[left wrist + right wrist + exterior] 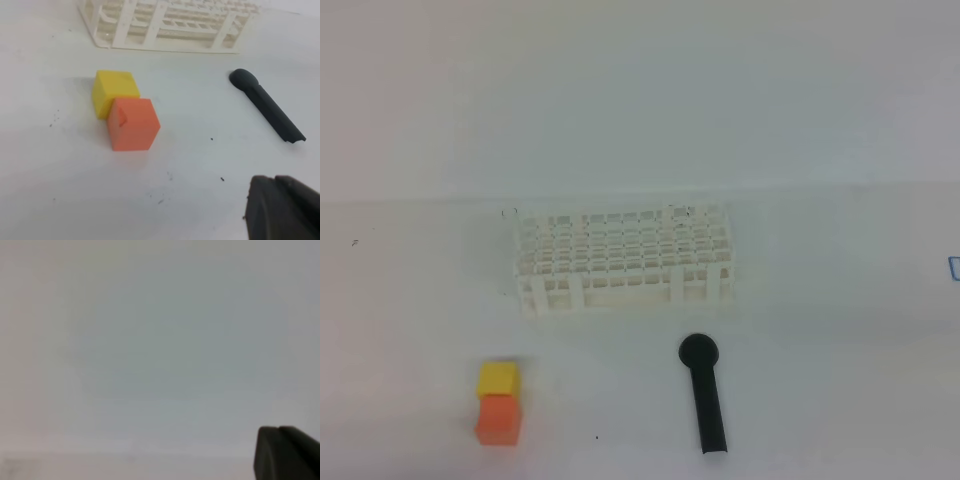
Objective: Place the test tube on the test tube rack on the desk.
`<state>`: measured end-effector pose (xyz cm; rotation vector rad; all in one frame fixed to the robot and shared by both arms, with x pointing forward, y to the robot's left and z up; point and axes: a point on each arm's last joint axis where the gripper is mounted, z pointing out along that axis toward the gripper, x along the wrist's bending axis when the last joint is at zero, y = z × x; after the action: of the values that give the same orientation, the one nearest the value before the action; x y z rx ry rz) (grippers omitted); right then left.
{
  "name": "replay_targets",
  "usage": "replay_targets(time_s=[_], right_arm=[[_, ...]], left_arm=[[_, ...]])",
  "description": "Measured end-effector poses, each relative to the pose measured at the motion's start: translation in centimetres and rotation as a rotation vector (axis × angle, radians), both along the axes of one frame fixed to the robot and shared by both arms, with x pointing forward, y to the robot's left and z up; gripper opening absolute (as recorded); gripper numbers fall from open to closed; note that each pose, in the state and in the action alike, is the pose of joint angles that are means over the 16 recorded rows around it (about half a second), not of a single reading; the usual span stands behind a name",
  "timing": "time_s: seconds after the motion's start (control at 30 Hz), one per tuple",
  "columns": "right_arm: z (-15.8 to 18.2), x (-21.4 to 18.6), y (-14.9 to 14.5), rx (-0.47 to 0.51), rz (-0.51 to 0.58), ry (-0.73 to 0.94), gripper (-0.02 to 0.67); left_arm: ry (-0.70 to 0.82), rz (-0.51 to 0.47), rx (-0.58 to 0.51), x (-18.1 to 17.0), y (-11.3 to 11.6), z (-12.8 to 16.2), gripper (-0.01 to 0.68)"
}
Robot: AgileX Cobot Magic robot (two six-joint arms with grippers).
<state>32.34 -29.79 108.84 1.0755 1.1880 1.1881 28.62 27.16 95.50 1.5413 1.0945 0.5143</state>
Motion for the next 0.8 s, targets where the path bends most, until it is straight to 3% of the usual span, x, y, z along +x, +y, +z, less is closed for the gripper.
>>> replay_targets(time_s=[0.4,0.8], right_arm=[[-11.3,-2.6,-0.6,-0.035,-0.084,0.178,-0.001],[-13.9,-3.0,-0.9,-0.048,-0.117,0.367,-0.001]], left_arm=[[0.003,0.000,0.003,0.0,0.0,-0.2,0.007],[0.000,0.000,0.000,0.0,0.0,0.0,0.007]])
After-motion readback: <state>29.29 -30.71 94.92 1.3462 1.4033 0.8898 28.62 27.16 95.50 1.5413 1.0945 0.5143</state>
